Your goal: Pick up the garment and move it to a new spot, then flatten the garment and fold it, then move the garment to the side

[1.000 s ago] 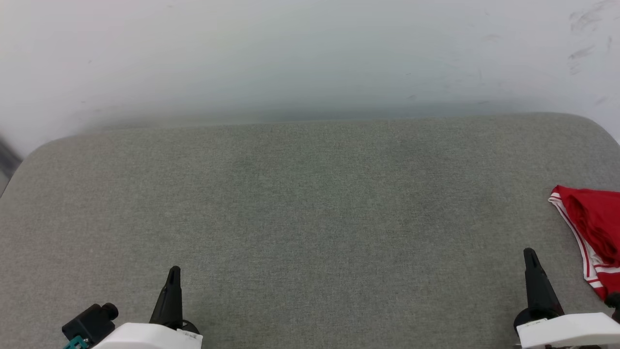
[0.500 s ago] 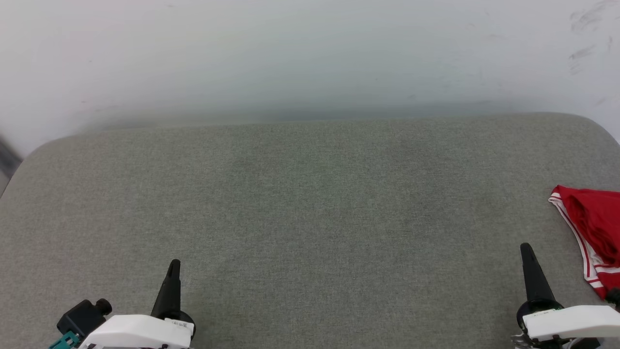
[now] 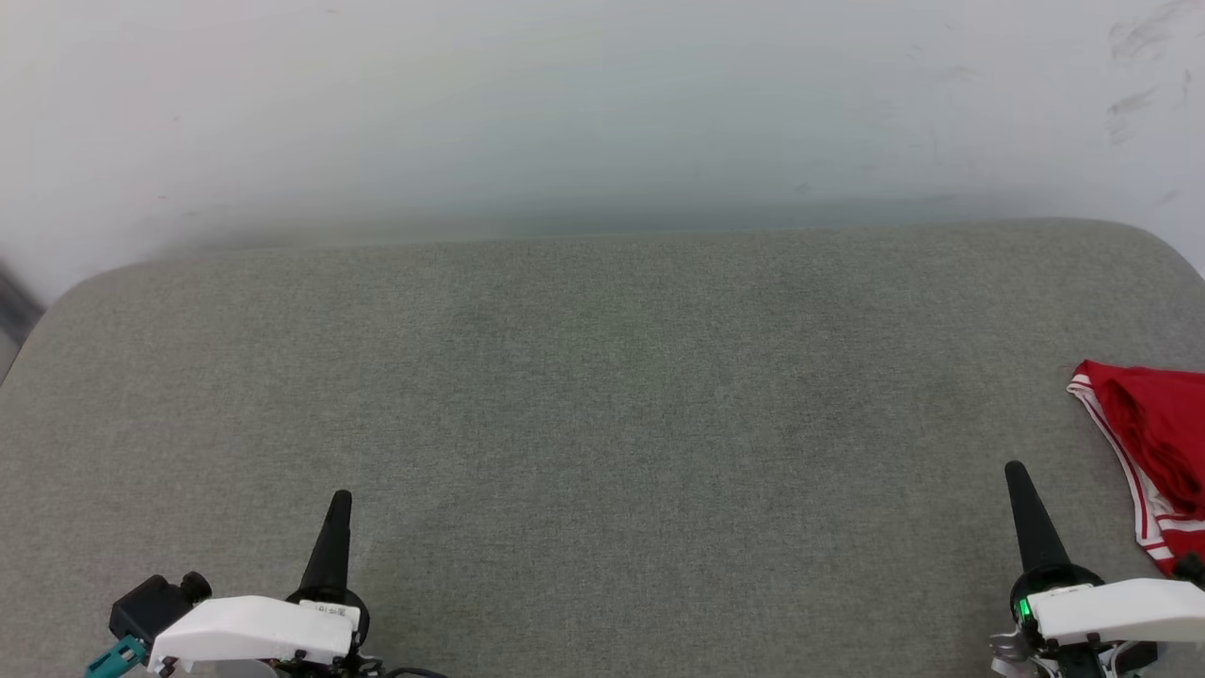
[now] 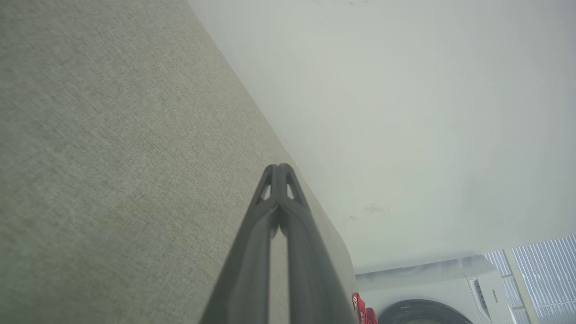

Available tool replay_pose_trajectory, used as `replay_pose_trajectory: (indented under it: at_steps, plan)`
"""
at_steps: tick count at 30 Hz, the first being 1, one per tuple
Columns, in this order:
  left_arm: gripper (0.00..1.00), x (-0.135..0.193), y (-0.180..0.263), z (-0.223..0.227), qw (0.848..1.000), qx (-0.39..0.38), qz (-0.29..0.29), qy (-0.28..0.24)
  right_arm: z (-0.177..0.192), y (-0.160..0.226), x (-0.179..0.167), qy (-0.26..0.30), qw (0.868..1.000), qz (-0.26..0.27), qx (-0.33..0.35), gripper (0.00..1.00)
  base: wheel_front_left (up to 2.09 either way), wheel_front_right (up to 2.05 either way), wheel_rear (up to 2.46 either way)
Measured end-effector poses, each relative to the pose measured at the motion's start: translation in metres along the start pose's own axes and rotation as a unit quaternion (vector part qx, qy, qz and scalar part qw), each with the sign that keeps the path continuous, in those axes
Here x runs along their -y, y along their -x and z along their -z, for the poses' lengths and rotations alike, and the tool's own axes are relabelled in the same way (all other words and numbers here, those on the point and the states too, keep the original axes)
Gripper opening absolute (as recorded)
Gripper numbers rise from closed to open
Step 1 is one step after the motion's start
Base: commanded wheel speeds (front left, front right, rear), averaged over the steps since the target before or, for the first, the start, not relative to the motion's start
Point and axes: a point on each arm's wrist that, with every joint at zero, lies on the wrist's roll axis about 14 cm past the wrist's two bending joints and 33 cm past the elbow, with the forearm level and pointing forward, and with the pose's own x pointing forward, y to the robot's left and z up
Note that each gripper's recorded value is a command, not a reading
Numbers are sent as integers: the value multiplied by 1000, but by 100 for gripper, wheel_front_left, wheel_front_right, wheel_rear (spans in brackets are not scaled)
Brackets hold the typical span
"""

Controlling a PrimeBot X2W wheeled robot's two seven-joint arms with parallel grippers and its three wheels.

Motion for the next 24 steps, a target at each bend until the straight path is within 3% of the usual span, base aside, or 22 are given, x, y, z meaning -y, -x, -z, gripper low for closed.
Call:
replay_pose_trajectory:
  at_steps: [24]
  plan:
    - [0,5,-9,-4,993,-6,12,117,3,-9,-5,-112,994,-4,-13,0,0,0,0]
